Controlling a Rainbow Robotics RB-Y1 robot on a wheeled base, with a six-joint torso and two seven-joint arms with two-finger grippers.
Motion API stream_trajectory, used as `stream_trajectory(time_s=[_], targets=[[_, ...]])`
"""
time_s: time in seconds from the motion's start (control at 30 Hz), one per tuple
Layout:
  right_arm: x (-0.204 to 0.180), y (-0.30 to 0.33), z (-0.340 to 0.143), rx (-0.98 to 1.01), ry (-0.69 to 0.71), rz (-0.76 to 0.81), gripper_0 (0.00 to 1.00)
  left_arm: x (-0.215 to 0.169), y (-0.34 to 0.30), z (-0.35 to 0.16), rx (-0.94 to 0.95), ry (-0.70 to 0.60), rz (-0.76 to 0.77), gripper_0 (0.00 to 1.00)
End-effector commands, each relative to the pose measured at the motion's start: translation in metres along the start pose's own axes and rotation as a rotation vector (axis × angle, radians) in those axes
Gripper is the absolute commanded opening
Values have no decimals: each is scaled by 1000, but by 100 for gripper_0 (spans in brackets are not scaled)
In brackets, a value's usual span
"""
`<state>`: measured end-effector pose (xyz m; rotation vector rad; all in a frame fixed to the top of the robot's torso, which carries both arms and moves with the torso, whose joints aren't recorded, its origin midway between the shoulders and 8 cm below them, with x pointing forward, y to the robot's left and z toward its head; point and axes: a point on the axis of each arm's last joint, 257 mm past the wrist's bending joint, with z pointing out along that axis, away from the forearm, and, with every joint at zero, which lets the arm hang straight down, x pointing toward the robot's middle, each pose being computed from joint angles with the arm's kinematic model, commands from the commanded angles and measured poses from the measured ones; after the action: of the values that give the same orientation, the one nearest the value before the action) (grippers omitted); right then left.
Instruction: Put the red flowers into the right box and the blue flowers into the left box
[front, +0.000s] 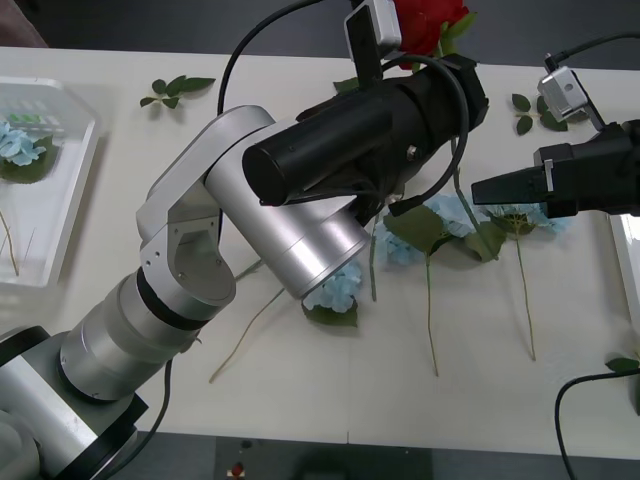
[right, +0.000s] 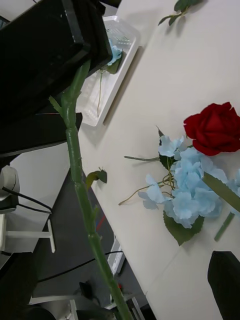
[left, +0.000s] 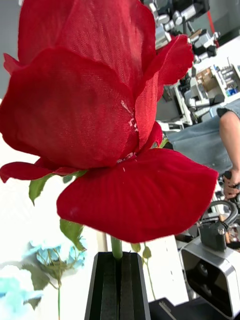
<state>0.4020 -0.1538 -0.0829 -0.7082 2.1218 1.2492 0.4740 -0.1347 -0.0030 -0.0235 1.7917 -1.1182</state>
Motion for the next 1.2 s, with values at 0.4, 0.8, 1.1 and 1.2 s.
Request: stream_trajectory(time_s=[0.4,0.8,1.1,1.2], targets=[[-23,25,22,-51,-34,-20,0,-18,-43,-9,87,-51,-22,0],[-27,27,26,-62,-52,-7,0,-21,-42,-10,85,-62,-28,0],[-28,27,26,-62,-52,-10,0,-24,-45,-10,95,-75,-22,0],[-28,27,25,-61,-55,-10,0,-21,-41,-10,93,-79,-15,50]])
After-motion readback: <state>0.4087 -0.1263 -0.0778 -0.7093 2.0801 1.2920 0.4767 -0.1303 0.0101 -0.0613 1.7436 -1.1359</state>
